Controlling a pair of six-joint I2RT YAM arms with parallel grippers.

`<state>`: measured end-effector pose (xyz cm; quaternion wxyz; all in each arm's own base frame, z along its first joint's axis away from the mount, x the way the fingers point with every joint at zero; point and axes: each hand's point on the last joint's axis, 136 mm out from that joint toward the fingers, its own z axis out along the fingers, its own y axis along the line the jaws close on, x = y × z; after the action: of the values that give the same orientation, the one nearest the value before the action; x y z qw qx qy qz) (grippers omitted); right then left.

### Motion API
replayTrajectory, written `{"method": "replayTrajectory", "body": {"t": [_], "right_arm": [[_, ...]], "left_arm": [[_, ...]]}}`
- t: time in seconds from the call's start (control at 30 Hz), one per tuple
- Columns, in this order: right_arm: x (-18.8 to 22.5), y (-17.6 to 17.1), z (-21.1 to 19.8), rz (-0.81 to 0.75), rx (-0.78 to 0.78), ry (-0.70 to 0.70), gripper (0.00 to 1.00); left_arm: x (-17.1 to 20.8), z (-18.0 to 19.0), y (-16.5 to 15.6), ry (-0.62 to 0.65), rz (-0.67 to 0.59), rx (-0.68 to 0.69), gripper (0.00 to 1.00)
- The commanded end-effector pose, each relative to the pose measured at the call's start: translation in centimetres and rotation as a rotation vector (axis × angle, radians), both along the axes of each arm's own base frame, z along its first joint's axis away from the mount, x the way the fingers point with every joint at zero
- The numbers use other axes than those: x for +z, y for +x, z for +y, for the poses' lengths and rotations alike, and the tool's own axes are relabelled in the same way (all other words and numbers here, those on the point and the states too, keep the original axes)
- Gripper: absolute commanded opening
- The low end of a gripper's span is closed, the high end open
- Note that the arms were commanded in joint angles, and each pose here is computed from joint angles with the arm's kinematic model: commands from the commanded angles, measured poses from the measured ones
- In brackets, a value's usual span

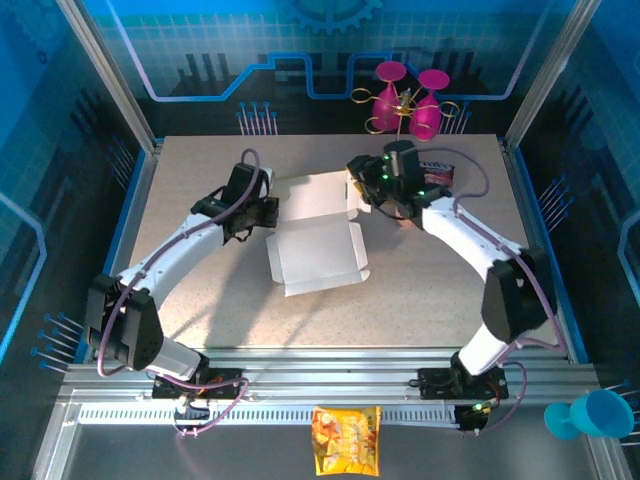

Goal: Fold the paper box

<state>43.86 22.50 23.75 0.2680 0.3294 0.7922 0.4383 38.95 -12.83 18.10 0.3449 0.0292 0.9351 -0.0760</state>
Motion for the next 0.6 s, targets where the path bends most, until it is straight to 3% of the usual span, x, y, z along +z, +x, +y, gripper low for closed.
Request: {"method": "replayTrajectory", "body": {"t": [0.0,0.2,0.57], "right_arm": [[0.9,-1.8,-3.3,-0.100,0.044,-0.153,0.49],[-3.7,-5.7,-4.2,-0.061,0.187,-0.336,0.44],[-7.0,-4.8,-0.5,-0.034,0.369,-0.437,0.44]], "left_arm": [[0.6,0.2,-0.4,-0.054,0.095,0.012,0.00],[0.7,0.8,-1.2,-0.056,0.205,0.018,0.00],[0.0,1.2,-1.7,-0.058,0.283,0.052,0.00]]}}
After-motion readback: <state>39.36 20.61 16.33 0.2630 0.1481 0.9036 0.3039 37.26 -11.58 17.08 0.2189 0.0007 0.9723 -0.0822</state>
